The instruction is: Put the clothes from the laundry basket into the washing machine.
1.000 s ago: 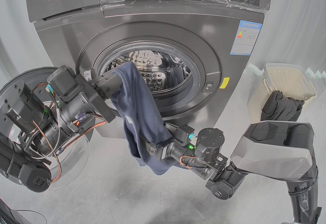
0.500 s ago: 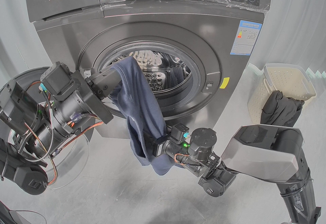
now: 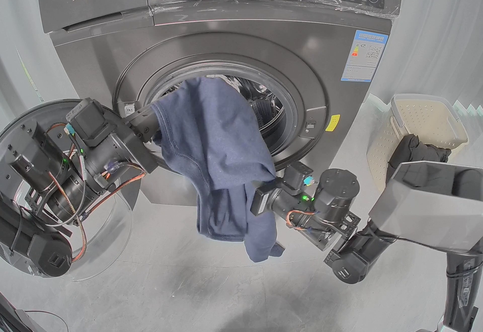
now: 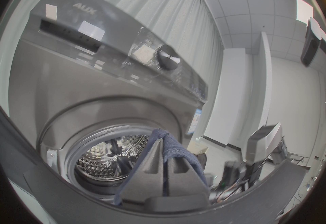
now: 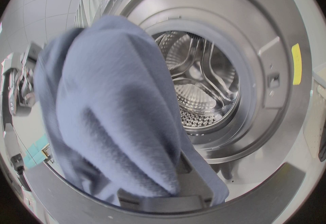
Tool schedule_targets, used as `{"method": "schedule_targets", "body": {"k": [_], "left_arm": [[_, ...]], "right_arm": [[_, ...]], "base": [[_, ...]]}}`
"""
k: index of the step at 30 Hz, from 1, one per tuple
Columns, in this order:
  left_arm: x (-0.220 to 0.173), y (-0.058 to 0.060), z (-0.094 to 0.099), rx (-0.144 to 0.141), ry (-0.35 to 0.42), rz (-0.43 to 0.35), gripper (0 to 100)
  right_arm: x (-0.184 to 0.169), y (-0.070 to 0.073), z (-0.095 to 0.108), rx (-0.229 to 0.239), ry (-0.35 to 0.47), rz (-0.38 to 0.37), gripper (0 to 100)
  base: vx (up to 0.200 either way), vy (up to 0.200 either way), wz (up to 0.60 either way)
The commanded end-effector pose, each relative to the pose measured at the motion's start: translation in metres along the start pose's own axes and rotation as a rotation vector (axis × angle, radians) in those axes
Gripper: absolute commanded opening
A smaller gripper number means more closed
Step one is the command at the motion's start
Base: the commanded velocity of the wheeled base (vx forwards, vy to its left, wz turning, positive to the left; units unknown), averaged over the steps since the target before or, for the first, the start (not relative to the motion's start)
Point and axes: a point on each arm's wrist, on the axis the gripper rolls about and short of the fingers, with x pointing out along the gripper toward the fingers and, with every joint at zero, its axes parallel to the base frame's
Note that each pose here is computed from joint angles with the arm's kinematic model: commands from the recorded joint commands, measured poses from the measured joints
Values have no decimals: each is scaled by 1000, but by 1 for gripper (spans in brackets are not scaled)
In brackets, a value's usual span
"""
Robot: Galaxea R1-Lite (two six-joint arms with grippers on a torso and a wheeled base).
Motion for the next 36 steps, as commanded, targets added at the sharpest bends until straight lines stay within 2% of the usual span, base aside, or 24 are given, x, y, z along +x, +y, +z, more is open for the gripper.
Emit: {"method": "schedule_targets", "body": {"k": [1, 7, 9, 12, 17, 21, 26, 27, 32, 35, 36], "left_arm": [[-6, 27, -31, -10, 109, 92, 0], [-15, 30, -63, -45, 234, 93, 0], [-18, 31, -72, -41, 270, 97, 0], [-27, 35, -84, -23, 327, 100, 0], [-42, 31, -105, -41, 436, 40, 0], [-45, 31, -113, -25, 466, 31, 0], [-52, 26, -117, -46, 501, -16, 0], [-53, 26, -117, -45, 505, -28, 100], [-59, 24, -129, -53, 556, -39, 100], [-69, 19, -138, -89, 617, -49, 100], [-70, 19, -139, -93, 622, -51, 100]], "right_arm": [[-23, 5, 55, 6, -93, -7, 0], [-31, 3, 80, 9, -155, -33, 0], [-33, 2, 84, 10, -165, -35, 0], [-35, 3, 84, 12, -163, -36, 0], [-38, 3, 87, 17, -166, -33, 0], [-49, 7, 87, 22, -145, -13, 0], [-65, 16, 80, 26, -91, 10, 0], [-68, 18, 80, 26, -84, 14, 0], [-73, 19, 87, 24, -97, 17, 0], [-72, 13, 91, 21, -113, 2, 0], [-72, 13, 91, 20, -115, 1, 0]], "base": [[0, 0, 0], [0, 0, 0], [0, 0, 0], [0, 0, 0], [0, 0, 0], [0, 0, 0], [0, 0, 0], [0, 0, 0], [0, 0, 0], [0, 0, 0], [0, 0, 0]]}}
